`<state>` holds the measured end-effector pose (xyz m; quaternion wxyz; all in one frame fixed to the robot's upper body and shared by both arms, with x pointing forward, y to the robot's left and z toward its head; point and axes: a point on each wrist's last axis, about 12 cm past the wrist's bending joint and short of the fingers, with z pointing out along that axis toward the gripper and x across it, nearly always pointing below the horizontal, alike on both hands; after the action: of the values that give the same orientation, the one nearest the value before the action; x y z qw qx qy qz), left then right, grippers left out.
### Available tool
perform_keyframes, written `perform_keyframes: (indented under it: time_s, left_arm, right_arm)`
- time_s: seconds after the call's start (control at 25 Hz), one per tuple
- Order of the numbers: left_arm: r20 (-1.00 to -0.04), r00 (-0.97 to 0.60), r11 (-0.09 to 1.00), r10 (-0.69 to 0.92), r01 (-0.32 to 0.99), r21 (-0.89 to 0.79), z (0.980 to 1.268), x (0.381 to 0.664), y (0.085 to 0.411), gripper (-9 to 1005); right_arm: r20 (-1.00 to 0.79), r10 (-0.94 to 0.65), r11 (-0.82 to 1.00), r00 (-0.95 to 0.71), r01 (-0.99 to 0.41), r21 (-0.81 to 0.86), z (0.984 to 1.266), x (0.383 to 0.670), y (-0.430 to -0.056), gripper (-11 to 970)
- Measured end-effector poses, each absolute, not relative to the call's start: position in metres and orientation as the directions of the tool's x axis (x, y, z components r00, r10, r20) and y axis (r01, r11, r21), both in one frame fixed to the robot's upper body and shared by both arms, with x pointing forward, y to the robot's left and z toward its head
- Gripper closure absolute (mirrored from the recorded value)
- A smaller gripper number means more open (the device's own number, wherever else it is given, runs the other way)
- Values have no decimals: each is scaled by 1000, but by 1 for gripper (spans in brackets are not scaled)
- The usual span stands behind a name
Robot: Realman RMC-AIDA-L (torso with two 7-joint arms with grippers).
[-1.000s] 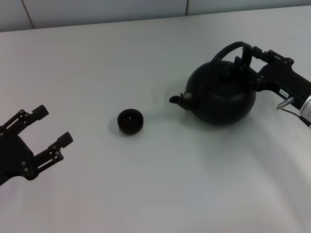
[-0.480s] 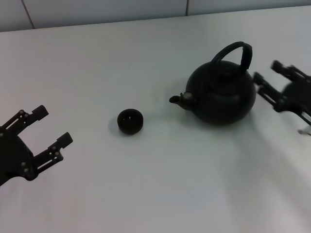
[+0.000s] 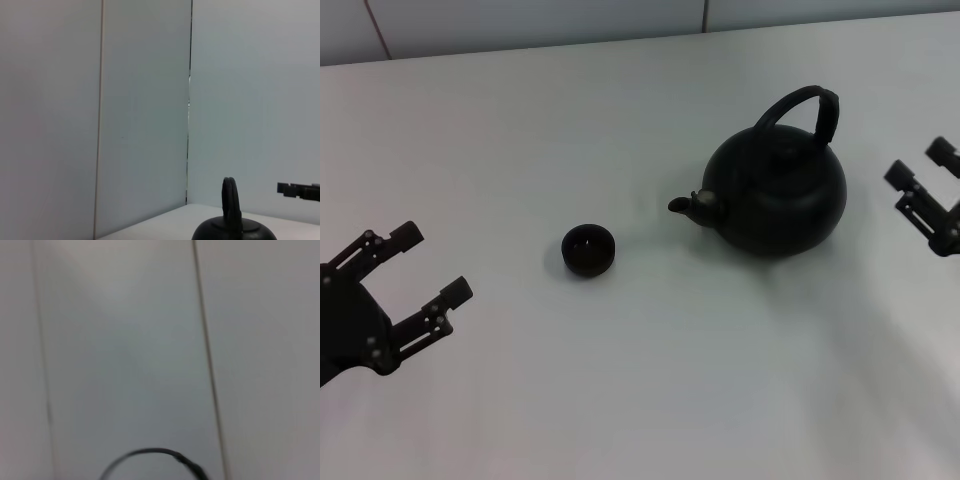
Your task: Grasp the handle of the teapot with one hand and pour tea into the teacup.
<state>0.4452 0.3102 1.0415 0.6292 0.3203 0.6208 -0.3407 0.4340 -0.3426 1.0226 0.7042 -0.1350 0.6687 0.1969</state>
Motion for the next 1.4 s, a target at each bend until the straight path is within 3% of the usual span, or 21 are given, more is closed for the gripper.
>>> perform_keyframes:
  time_s: [0.24, 0.36, 0.56, 0.8, 1.4]
  left_arm:
    - [-999, -41, 496, 29, 868, -21, 1052, 461, 314, 199]
    - [-996, -61, 463, 71, 886, -21, 1058, 471, 315, 199]
    - [-955, -181, 339, 236, 936, -94, 1096, 517, 319, 199]
    - [-917, -224, 264, 330, 955, -138, 1118, 541, 309, 199]
    - [-885, -250, 216, 392, 960, -176, 1125, 544, 304, 199]
  right_arm:
    - [-996, -2, 682, -87, -729, 62, 1045, 444, -347, 356]
    - [-975, -127, 539, -180, -838, 84, 1064, 457, -356, 356]
    - [-934, -281, 440, -219, -895, 77, 1085, 478, -360, 356]
    - [-900, -377, 385, -221, -920, 65, 1099, 499, -356, 356]
    - [-883, -425, 348, -201, -936, 46, 1109, 518, -344, 356]
